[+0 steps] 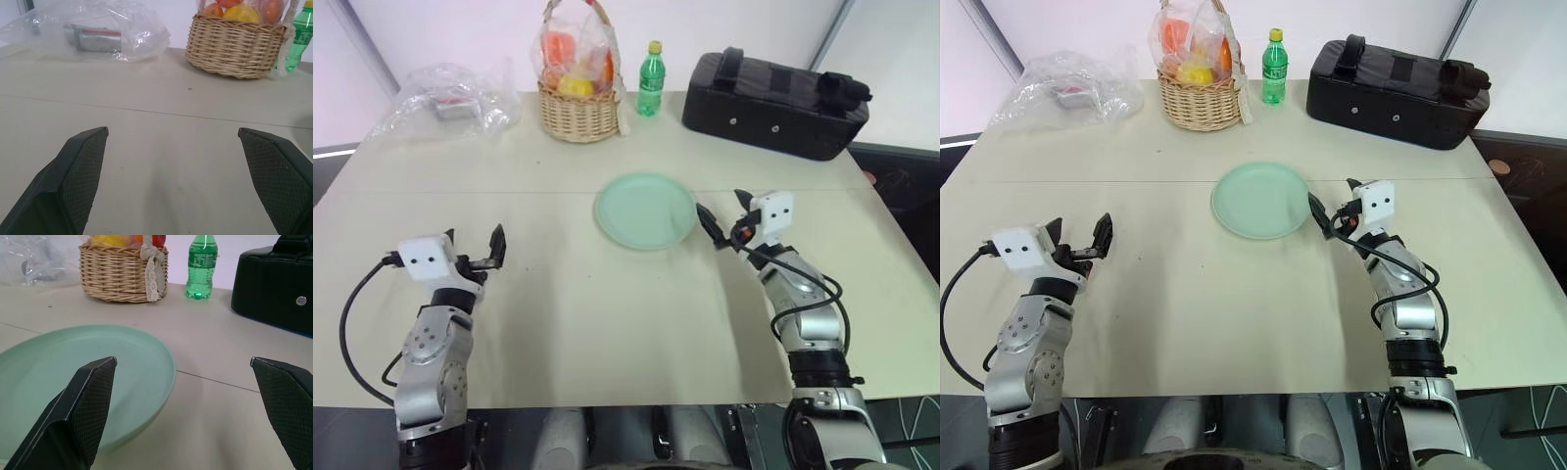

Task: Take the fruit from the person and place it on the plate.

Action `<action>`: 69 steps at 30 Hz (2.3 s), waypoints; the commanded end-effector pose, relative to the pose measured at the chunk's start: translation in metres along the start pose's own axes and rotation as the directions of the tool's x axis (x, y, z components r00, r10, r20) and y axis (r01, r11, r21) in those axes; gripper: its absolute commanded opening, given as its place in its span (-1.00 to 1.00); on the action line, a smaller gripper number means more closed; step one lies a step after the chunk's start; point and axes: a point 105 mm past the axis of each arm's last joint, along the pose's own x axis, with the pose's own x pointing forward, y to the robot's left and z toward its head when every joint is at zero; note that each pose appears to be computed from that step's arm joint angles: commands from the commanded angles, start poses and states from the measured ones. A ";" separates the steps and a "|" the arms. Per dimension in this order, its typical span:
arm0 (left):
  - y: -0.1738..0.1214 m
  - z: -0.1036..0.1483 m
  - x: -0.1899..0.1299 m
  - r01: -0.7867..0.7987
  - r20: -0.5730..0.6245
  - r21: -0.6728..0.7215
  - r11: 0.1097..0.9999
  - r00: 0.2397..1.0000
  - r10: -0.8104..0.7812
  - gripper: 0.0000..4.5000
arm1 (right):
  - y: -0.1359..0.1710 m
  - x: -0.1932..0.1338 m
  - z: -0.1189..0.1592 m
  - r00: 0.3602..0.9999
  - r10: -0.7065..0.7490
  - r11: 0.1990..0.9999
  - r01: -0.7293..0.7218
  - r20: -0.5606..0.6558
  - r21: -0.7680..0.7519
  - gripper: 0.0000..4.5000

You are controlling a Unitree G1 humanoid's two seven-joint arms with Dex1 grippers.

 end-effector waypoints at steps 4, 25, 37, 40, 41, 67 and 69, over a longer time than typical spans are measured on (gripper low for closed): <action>-0.001 0.009 0.000 0.005 0.043 -0.006 1.000 0.999 -0.005 0.98 | -0.004 0.003 0.015 0.999 -0.006 1.000 0.008 0.050 -0.029 1.00; -0.004 0.016 0.005 0.048 0.058 0.010 0.999 0.997 -0.048 0.98 | -0.042 -0.016 0.004 0.992 -0.123 0.989 0.124 0.018 -0.086 1.00; 0.004 0.023 0.008 0.127 0.041 0.073 0.989 0.991 -0.130 0.98 | -0.062 -0.025 0.009 0.995 -0.098 0.989 0.097 -0.007 -0.110 1.00; 0.007 0.023 0.008 0.126 0.041 0.077 0.989 0.991 -0.129 0.98 | -0.066 -0.027 0.009 0.994 -0.105 0.988 0.102 -0.014 -0.117 1.00; 0.006 0.023 0.007 0.135 0.037 0.076 0.988 0.990 -0.138 0.98 | -0.066 -0.028 0.008 0.994 -0.104 0.988 0.102 -0.016 -0.119 1.00; 0.002 0.020 0.005 0.172 0.011 0.097 0.980 0.985 -0.174 0.98 | -0.062 -0.027 0.004 0.996 -0.088 0.990 0.085 -0.025 -0.111 1.00; 0.002 0.020 0.005 0.172 0.011 0.097 0.980 0.985 -0.174 0.98 | -0.061 -0.027 0.004 0.996 -0.088 0.990 0.085 -0.025 -0.110 1.00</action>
